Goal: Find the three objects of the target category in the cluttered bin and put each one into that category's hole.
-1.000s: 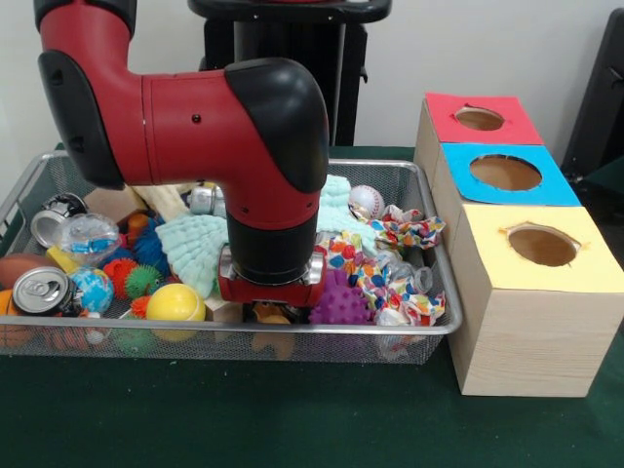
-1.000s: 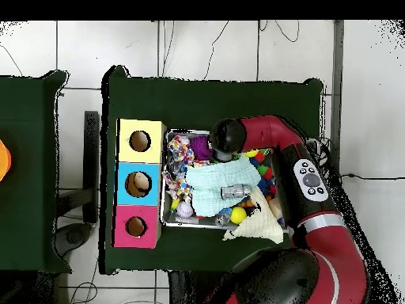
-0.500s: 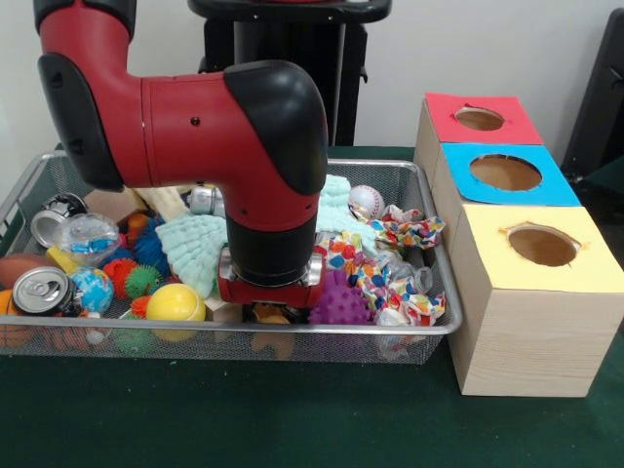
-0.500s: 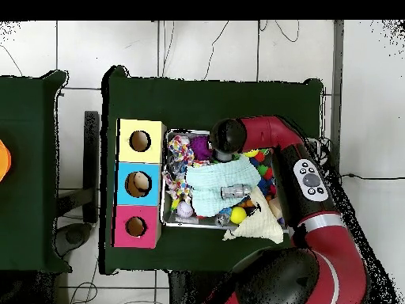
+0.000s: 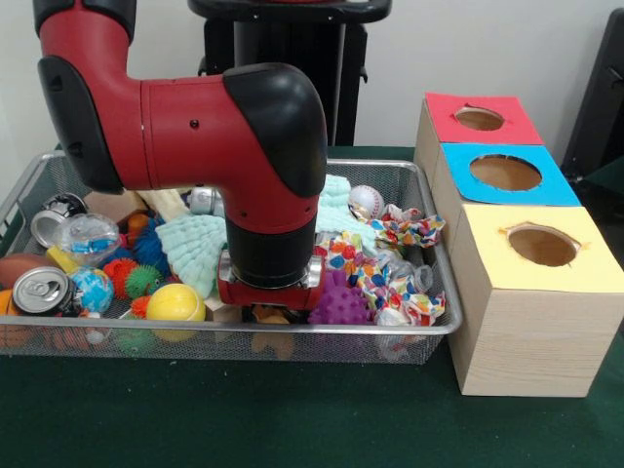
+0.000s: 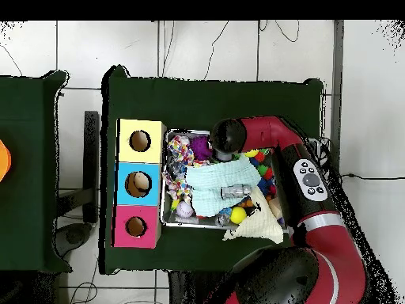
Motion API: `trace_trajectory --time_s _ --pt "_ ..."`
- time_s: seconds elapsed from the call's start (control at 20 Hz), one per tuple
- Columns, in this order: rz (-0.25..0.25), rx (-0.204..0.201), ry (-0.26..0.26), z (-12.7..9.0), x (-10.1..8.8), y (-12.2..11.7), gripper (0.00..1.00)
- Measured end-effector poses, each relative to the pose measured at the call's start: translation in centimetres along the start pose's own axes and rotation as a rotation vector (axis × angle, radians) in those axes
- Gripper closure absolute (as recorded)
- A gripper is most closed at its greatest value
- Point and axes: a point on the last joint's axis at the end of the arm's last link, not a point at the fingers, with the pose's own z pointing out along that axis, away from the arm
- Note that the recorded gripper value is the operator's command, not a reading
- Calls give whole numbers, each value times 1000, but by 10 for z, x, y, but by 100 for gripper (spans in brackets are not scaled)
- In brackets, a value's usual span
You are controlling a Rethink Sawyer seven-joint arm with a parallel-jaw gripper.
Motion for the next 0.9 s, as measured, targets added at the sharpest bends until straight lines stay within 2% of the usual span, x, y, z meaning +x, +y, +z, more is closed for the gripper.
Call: trace_trajectory --time_s 0.5,0.55,0.9 --pt "3 -2 1 3 -1 0 0" --pt "4 -2 1 3 -1 0 100" --pt "4 -4 3 5 0 0 100"
